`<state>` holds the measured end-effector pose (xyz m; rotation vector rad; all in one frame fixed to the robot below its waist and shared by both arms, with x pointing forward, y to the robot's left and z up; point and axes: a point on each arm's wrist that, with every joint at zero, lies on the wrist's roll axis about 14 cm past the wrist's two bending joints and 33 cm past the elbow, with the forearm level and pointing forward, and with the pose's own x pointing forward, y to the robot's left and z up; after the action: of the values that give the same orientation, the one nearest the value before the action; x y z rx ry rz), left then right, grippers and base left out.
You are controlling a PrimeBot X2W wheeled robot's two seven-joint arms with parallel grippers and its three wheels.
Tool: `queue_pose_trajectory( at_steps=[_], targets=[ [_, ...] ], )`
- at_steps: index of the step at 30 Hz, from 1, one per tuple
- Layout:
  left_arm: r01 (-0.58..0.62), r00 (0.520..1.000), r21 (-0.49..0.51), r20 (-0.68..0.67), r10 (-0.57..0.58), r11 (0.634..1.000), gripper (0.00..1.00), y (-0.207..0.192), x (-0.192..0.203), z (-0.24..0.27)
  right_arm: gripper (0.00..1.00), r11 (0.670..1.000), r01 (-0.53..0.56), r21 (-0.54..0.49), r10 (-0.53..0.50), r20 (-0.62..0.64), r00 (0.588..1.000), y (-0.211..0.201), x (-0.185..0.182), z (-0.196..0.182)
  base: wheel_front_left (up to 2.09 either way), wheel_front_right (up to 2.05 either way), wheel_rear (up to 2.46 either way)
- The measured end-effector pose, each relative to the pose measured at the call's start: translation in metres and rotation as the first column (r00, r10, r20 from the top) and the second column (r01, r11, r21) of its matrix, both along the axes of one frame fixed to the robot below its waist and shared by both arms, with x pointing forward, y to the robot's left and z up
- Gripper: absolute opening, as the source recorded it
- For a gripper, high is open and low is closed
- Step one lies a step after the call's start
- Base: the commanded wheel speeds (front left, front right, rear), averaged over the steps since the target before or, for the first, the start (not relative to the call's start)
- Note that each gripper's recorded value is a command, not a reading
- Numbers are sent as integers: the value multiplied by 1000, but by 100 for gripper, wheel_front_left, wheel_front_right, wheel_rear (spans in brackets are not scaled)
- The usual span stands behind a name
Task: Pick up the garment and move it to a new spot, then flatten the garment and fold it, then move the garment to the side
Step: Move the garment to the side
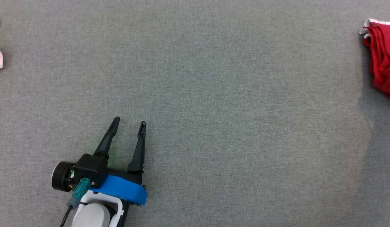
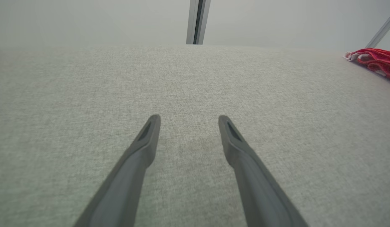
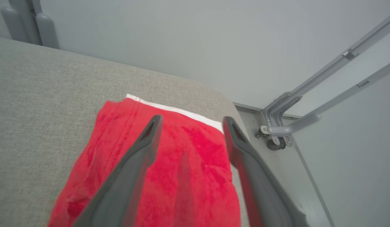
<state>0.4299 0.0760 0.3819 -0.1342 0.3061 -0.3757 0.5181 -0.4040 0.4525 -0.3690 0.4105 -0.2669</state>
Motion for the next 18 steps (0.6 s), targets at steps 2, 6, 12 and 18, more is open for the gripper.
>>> queue_pose_trajectory(
  at_steps=[2, 6, 12, 18],
  targets=[
    [-3, 1000, -6, 5, 3, 1000, 100, 0, 0, 3, 100, 1000, -21, 8, 21, 14, 1000, 8, 0, 0, 0, 0, 0],
    [-22, 999, -19, 28, 23, 1000, 100, 3, 0, 13, 100, 997, -77, 32, 75, 69, 995, 31, 4, 9, 0, 0, 0],
    [-95, 992, -23, 76, 97, 995, 100, 23, 0, 33, 100, 979, -194, 68, 180, 172, 969, 80, 9, 33, 0, 0, 0],
    [-206, 970, -27, 126, 208, 978, 100, 58, -4, 54, 100, 942, -309, 132, 269, 257, 928, 140, -1, 49, 0, 0, 0]
  ],
)
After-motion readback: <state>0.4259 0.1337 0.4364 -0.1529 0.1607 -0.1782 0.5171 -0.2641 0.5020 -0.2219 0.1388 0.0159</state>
